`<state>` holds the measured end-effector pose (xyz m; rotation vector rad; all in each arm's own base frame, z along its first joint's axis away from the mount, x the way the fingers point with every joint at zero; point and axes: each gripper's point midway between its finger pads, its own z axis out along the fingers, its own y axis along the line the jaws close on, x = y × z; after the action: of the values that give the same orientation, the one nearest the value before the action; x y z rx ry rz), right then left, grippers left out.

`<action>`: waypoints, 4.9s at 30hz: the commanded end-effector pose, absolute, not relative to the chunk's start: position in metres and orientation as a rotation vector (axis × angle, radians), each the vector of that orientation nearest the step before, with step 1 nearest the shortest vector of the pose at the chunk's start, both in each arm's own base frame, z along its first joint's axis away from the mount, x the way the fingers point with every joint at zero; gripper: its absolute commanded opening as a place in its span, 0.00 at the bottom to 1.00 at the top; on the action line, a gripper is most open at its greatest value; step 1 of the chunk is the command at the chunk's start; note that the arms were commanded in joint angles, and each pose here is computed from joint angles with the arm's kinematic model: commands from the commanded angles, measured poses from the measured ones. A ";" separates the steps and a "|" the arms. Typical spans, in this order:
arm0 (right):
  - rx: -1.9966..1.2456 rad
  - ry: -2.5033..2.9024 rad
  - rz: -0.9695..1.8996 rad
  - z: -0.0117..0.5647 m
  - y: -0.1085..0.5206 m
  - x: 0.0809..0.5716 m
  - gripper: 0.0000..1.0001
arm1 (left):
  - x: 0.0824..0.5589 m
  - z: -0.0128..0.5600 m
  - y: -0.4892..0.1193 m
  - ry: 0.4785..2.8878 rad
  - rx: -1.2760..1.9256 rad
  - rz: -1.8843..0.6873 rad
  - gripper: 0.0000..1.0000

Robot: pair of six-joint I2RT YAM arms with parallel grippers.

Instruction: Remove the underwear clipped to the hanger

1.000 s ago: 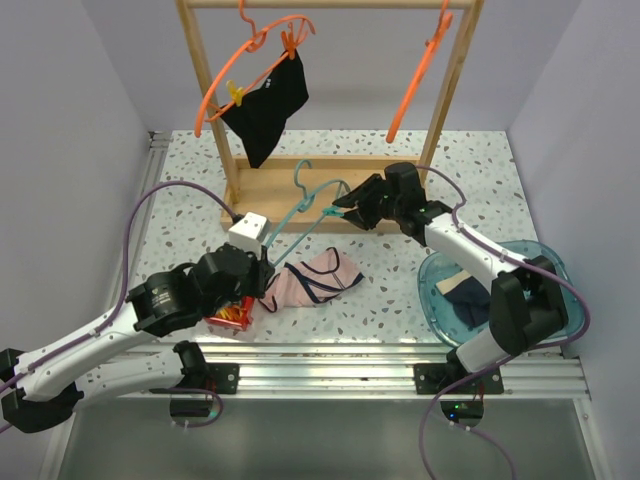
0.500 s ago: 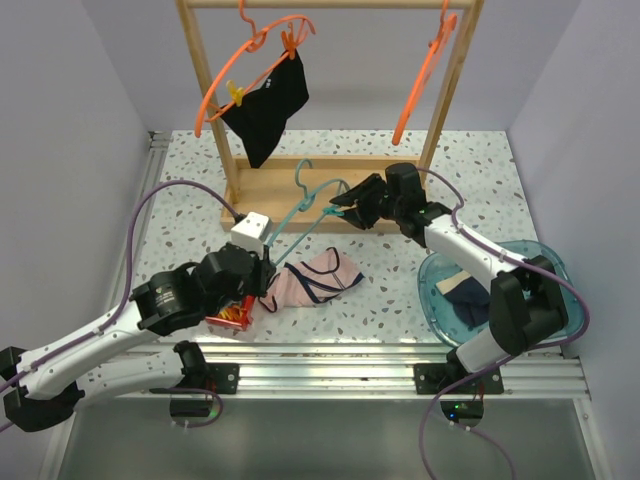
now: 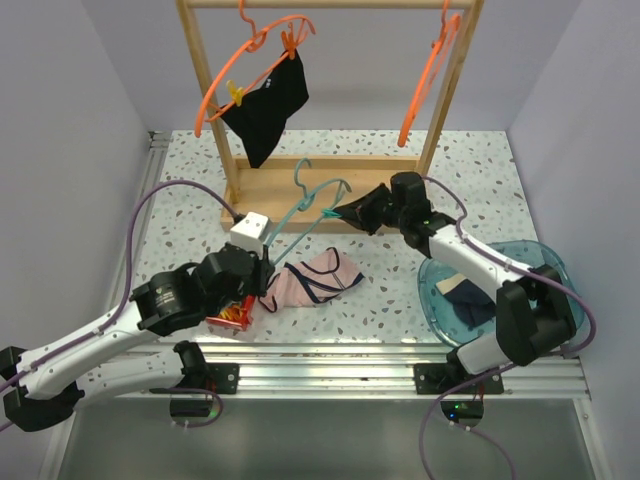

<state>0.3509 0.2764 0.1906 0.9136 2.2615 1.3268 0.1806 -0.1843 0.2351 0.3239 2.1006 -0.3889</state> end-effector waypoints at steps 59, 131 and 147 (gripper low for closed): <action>0.153 2.580 1.253 0.154 0.321 0.111 0.80 | 0.221 0.358 -0.186 1.863 0.227 -0.304 0.00; -0.300 2.769 -0.003 0.014 0.346 0.227 0.45 | 0.171 0.411 -0.082 1.765 -0.061 -0.513 1.00; 0.181 2.313 0.254 0.213 0.241 0.277 0.00 | 0.194 0.417 -0.123 1.727 0.074 -0.577 1.00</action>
<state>0.2589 0.2864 0.1245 -0.0222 2.5661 0.1783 0.1846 -0.1055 0.4049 0.0300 1.7824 -0.5281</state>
